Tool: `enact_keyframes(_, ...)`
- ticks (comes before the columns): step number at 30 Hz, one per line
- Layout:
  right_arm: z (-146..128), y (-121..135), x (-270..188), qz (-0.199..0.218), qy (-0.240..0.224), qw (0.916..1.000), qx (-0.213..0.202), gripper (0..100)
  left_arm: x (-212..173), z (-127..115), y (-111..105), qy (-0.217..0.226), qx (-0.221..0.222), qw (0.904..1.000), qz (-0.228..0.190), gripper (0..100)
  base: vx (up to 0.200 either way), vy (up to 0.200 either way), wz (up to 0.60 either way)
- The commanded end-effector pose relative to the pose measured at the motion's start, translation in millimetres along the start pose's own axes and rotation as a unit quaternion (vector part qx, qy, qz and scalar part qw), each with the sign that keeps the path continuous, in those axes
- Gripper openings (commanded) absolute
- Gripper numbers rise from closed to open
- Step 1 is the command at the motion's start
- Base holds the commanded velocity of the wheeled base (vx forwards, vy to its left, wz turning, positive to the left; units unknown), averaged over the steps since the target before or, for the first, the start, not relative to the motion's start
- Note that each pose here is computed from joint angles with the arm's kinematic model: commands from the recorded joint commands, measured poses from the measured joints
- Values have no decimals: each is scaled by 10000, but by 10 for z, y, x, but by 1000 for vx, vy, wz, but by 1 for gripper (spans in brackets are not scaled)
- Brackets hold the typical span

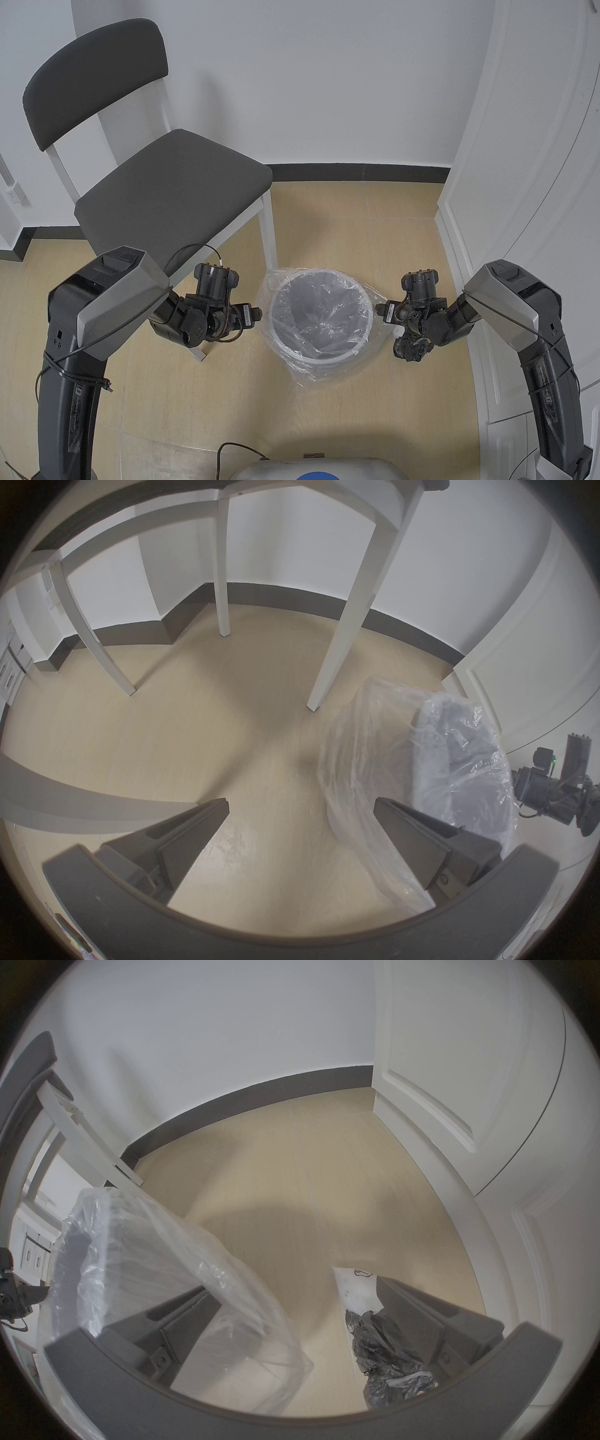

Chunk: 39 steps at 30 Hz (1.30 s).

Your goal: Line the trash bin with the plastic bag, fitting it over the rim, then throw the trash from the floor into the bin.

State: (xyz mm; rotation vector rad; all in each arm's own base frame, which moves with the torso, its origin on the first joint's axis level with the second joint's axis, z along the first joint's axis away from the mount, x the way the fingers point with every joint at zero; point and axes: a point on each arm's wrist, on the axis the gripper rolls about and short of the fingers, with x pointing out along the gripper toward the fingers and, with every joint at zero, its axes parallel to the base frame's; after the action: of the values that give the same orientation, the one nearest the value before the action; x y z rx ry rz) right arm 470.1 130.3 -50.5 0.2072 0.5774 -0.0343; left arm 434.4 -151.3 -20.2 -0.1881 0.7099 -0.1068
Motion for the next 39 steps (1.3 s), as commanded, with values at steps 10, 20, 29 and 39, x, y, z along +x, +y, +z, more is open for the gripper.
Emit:
enact_keyframes(10,-108,-16,130,138,101,9998,84,100,276,-178,67,215,-18,9997,152,100,0,0,0)
enact_keyframes(20,-139,-72,238,46,48,9999,122,100,317,-216,77,246,-6,9995,179,100,0,0,0)
enact_keyframes(29,-115,-137,284,-3,-2,9999,163,100,335,-222,78,325,18,9993,208,100,0,0,0)
enact_keyframes(39,-123,-163,299,-34,5,9999,104,100,336,-211,82,370,12,9990,239,100,0,0,0)
